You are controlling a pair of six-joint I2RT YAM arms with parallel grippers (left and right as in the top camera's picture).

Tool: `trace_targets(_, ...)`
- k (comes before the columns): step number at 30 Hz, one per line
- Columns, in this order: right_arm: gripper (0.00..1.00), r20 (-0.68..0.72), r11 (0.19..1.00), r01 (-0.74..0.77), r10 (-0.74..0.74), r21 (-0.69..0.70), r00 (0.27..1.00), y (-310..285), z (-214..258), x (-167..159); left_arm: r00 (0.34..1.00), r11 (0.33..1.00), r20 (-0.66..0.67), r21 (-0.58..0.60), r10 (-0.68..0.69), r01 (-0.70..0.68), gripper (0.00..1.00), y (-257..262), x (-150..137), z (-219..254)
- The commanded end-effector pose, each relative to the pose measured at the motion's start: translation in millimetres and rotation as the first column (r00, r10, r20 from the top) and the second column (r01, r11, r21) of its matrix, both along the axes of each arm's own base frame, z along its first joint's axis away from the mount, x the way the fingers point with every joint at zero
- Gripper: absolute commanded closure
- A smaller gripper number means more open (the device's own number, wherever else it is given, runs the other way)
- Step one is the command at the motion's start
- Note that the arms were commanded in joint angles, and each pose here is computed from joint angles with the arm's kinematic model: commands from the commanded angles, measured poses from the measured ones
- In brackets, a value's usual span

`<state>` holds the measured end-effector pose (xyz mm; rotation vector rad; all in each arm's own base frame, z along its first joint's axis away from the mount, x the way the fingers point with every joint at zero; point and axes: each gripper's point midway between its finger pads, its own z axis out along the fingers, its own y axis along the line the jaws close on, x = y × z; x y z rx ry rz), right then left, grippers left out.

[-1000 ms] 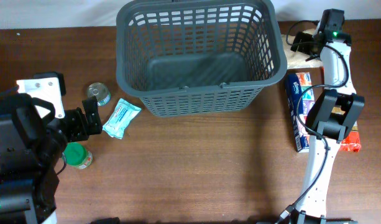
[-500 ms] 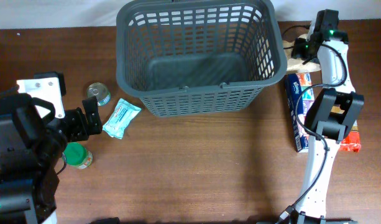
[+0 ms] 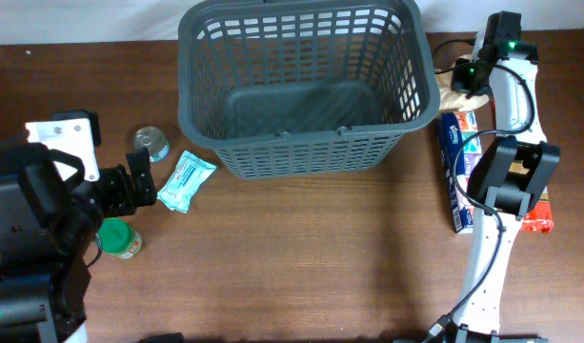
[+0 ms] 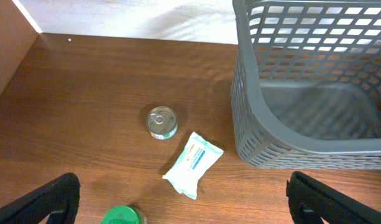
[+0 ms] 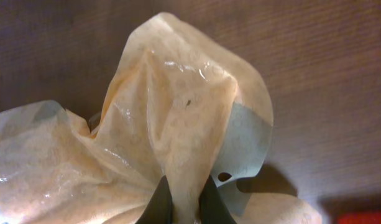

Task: Pack container
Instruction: 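Lift the paper bag and drop it into the basket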

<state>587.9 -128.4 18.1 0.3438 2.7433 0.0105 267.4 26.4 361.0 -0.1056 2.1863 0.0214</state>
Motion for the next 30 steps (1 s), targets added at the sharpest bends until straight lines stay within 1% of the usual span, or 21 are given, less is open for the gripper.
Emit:
trace_targets(1, 0.96, -0.074, 0.998, 0.03, -0.026, 0.057, 0.997, 0, -28, -11, 1.0, 1.0, 0.015, 0.012, -0.017, 0.017, 0.01, 0, -1, 6)
trace_targets(4, 0.96, -0.004, 0.994, 0.081, -0.081, 0.068, 0.997, -14, 12, -4, 1.0, 1.0, 0.015, 0.012, -0.017, 0.017, 0.01, 0, -1, 6)
trace_targets(7, 0.96, 0.077, 0.992, 0.089, -0.096, 0.093, 0.992, -26, 52, 0, 1.0, 1.0, 0.015, 0.012, -0.017, 0.016, 0.01, 0, -1, 6)
trace_targets(11, 0.96, 0.156, 0.985, 0.135, -0.15, 0.108, 0.976, -42, 97, -4, 1.0, 1.0, 0.015, 0.012, -0.017, 0.017, 0.01, 0, -1, 6)
trace_targets(14, 0.96, 0.192, 0.984, 0.145, -0.163, 0.104, 0.968, -50, 118, -8, 1.0, 1.0, 0.015, 0.012, -0.017, 0.017, 0.01, 0, -1, 6)
trace_targets(18, 0.96, 0.217, 0.98, 0.1, -0.137, 0.173, 0.966, -38, 140, -13, 1.0, 1.0, 0.015, 0.012, -0.017, 0.017, 0.01, 0, -1, 6)
trace_targets(20, 0.96, 0.248, 0.98, 0.086, -0.129, 0.178, 0.96, -36, 156, -13, 1.0, 1.0, 0.015, 0.012, -0.017, 0.016, 0.01, 0, -1, 6)
trace_targets(25, 0.96, 0.404, 0.989, 0.065, -0.114, 0.132, 0.908, -38, 227, -12, 1.0, 1.0, 0.015, 0.012, -0.017, 0.016, 0.01, 0, -1, 6)
trace_targets(30, 0.96, 0.579, 0.996, 0.051, -0.08, 0.066, 0.811, -35, 318, -24, 1.0, 1.0, 0.015, 0.012, -0.017, 0.017, 0.01, 0, -1, 6)
